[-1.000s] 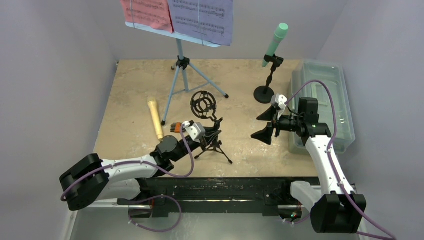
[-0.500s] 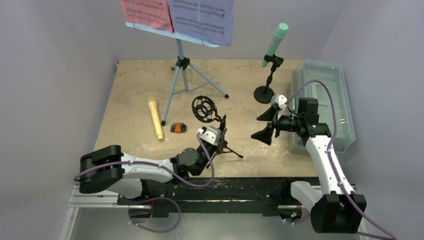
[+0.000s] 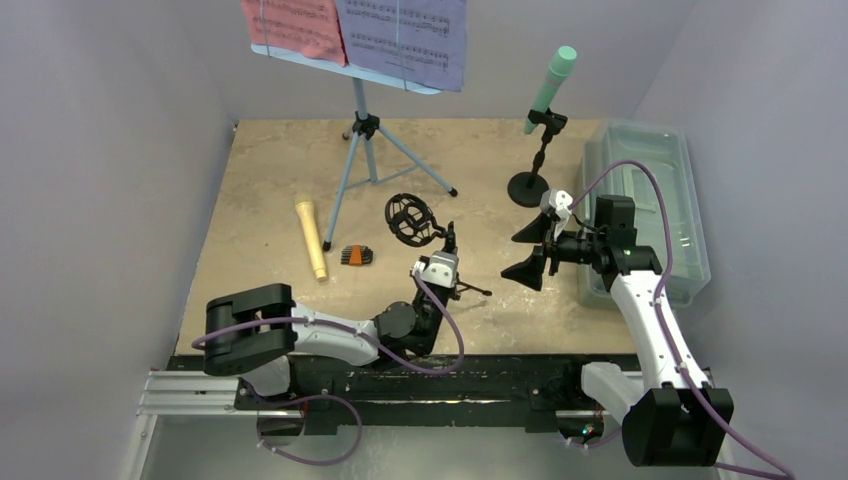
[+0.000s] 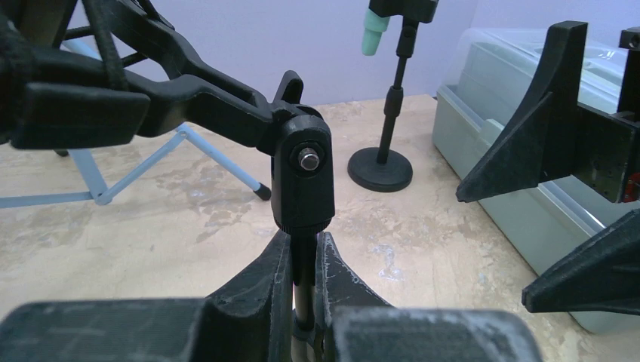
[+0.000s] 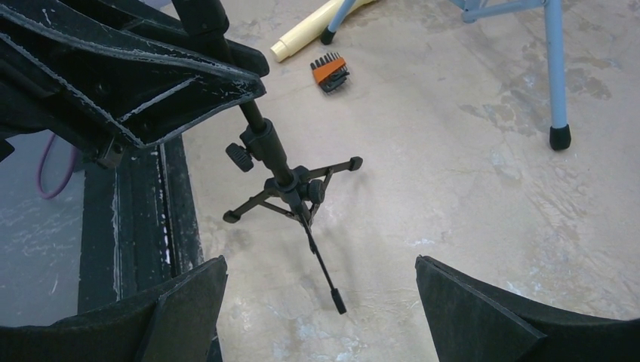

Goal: Pack up the instrument practice props
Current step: Adjust the microphone stand at the center of the board.

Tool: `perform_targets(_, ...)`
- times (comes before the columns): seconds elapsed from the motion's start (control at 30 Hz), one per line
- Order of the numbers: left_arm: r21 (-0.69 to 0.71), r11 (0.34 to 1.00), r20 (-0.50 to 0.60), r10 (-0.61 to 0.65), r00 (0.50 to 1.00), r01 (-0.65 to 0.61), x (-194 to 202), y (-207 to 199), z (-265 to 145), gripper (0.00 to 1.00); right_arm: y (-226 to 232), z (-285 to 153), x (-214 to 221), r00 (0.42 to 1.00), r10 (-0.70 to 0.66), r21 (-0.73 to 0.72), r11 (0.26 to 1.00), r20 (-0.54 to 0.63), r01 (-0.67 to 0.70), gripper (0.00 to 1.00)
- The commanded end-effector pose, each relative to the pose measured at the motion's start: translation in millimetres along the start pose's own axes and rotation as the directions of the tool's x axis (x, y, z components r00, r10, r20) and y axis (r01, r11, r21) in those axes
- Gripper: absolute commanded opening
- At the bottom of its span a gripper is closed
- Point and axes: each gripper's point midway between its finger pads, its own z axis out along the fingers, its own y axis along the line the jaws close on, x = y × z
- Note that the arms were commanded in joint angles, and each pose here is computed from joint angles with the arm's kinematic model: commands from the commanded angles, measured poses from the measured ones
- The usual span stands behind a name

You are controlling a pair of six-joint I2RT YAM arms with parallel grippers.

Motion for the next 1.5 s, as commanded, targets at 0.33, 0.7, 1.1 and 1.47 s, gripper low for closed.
perform_targets(0.33, -0.082, 0.993, 0.059, -0.085, 0.995, 0.09, -17.0, -0.1, 7.8, 0.0, 1.3, 0.7, -9.5, 0.999, -0.028, -0.022, 0.999, 0.016, 0.028, 0.99)
perform_targets(0.7, -0.073, 0.992, 0.038, -0.103, 0.994, 0.105, -8.1, -2.3, 6.8, 0.0, 0.8, 0.7, -9.3, 0.999, -0.03, -0.02, 0.999, 0.015, 0.03, 0.99)
perform_targets(1.1, -0.023, 0.992, 0.017, -0.123, 0.992, 0.124, -2.0, -4.5, 1.5, 0.2, 0.5, 0.7, -9.0, 0.999, -0.029, -0.019, 0.999, 0.014, 0.029, 0.99)
perform_targets(1.47, 0.167, 0.983, -0.067, -0.063, 0.996, 0.073, 1.0, -12.0, -17.7, 0.64, 0.8, 0.3, -9.4, 0.999, -0.031, -0.017, 0.999, 0.013, 0.031, 0.99)
